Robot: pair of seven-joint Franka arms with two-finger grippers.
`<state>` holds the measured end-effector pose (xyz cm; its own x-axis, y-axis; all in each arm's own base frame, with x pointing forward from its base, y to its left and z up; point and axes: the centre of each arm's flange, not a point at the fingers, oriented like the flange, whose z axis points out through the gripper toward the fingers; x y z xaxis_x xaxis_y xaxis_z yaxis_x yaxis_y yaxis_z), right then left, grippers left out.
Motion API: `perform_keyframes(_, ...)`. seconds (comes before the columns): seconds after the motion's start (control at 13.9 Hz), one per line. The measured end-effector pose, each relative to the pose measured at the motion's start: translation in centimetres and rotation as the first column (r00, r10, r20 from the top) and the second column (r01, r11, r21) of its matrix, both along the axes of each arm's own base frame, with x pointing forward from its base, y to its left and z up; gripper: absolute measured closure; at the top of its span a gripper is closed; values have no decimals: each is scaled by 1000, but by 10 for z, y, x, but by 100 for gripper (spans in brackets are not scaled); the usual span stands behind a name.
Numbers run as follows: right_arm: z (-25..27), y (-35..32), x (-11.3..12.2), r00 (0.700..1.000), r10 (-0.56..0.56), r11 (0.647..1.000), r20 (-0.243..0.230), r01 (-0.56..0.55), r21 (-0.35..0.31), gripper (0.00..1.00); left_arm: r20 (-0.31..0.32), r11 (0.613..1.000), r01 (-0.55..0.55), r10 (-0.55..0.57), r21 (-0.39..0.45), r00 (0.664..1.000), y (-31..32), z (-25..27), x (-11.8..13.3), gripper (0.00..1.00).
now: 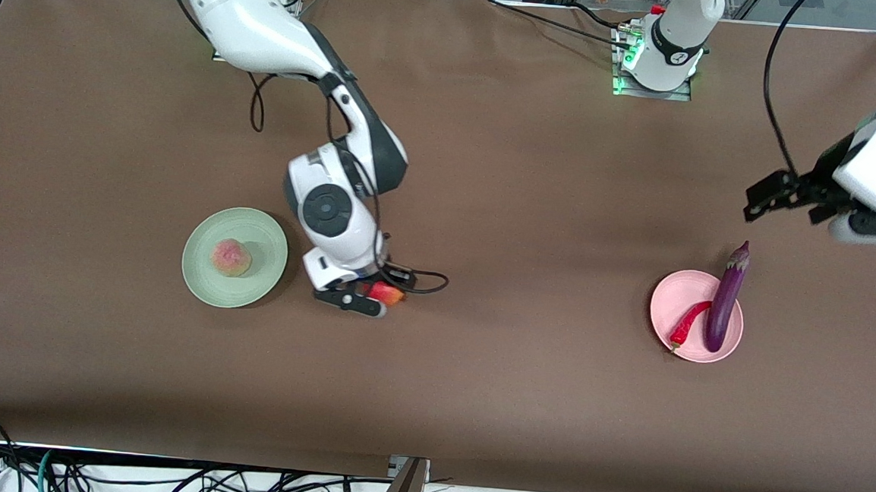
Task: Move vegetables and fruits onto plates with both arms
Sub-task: 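Release the eggplant and raise the left gripper while the right gripper lifts the apple, then lower the red apple onto the green plate with the right gripper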
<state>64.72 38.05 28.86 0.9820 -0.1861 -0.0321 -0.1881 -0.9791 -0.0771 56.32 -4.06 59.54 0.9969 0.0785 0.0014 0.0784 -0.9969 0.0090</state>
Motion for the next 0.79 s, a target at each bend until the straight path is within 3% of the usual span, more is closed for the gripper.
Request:
perform_keyframes(0.22,9,-85,9,990,124,990,-69,-128,-64,16,-23,1000,17,-16,20,1000,-7,-2,-13,0)
perform_keyframes(0.43,-19,-159,-2,966,225,966,-129,-238,-101,16,-31,1000,23,-23,20,999,-9,-6,-10,0)
perform_keyframes(0.79,-46,-224,-27,943,318,938,-101,-329,-113,16,-37,1000,17,-16,21,999,-4,-10,-8,0)
